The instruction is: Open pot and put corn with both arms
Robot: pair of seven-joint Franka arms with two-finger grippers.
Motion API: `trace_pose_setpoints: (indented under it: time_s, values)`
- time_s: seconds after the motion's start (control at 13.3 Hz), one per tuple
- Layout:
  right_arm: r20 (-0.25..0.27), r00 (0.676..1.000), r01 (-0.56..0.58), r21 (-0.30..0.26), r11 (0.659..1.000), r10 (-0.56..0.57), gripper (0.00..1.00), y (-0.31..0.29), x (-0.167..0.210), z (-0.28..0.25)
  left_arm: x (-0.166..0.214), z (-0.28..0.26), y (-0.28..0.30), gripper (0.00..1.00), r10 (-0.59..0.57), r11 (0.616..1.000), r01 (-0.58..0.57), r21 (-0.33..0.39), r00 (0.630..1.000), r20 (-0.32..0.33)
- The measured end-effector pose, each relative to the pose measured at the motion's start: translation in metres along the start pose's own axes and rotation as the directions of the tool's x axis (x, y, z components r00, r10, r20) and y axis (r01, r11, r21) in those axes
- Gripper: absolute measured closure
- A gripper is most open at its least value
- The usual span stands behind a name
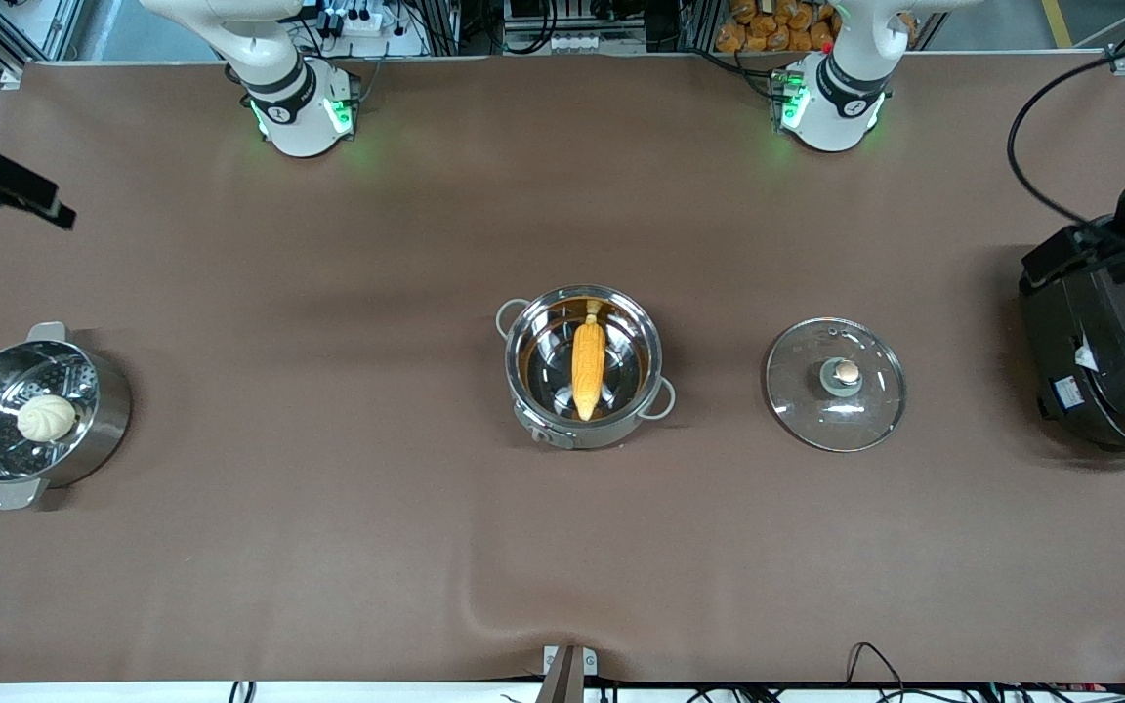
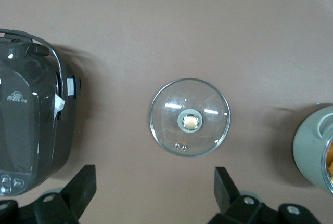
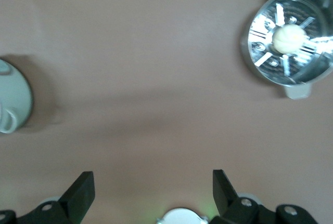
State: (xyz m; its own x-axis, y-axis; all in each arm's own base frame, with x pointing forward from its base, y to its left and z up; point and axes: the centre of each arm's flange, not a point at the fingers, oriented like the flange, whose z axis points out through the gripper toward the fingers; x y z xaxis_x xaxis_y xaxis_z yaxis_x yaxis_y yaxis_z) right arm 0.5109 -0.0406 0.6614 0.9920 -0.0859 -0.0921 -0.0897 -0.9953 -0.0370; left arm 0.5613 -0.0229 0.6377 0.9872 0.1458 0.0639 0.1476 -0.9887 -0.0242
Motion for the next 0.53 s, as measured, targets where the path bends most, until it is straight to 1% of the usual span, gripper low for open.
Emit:
trace_pose_setpoints:
  time_s: [0.08,0.15,0.23,0.38,0.45,0.53]
  values:
    - [0.005,0.999,0.032,-0.029,0.999,-0.032,0.0,0.002,-0.002,-0.002,-0.003,-0.005,0.0,0.0,0.001,1.0,-0.001,0.001,1.0,0.007]
    - [0.008,0.997,0.071,-0.038,0.997,-0.07,0.0,0.006,-0.002,-0.002,-0.006,-0.007,-0.001,0.0,0.002,1.0,-0.002,0.003,1.0,0.013]
    - [0.007,0.997,0.082,-0.031,0.996,-0.082,0.0,0.017,-0.002,-0.002,-0.007,-0.008,-0.002,0.0,0.018,1.0,-0.018,0.004,1.0,0.02]
    - [-0.002,0.998,0.064,0.014,0.998,-0.064,0.0,0.039,-0.003,-0.004,-0.008,-0.007,-0.002,0.0,0.068,0.998,-0.069,0.004,0.997,0.028]
    - [-0.009,0.998,0.061,0.024,0.998,-0.061,0.0,0.044,-0.003,-0.005,-0.008,-0.007,-0.002,0.0,0.082,0.997,-0.082,0.004,0.996,0.03]
    - [-0.029,0.998,0.065,0.023,0.998,-0.064,0.0,0.043,-0.001,-0.007,-0.008,-0.007,0.001,0.0,0.091,0.996,-0.091,0.003,0.995,0.029]
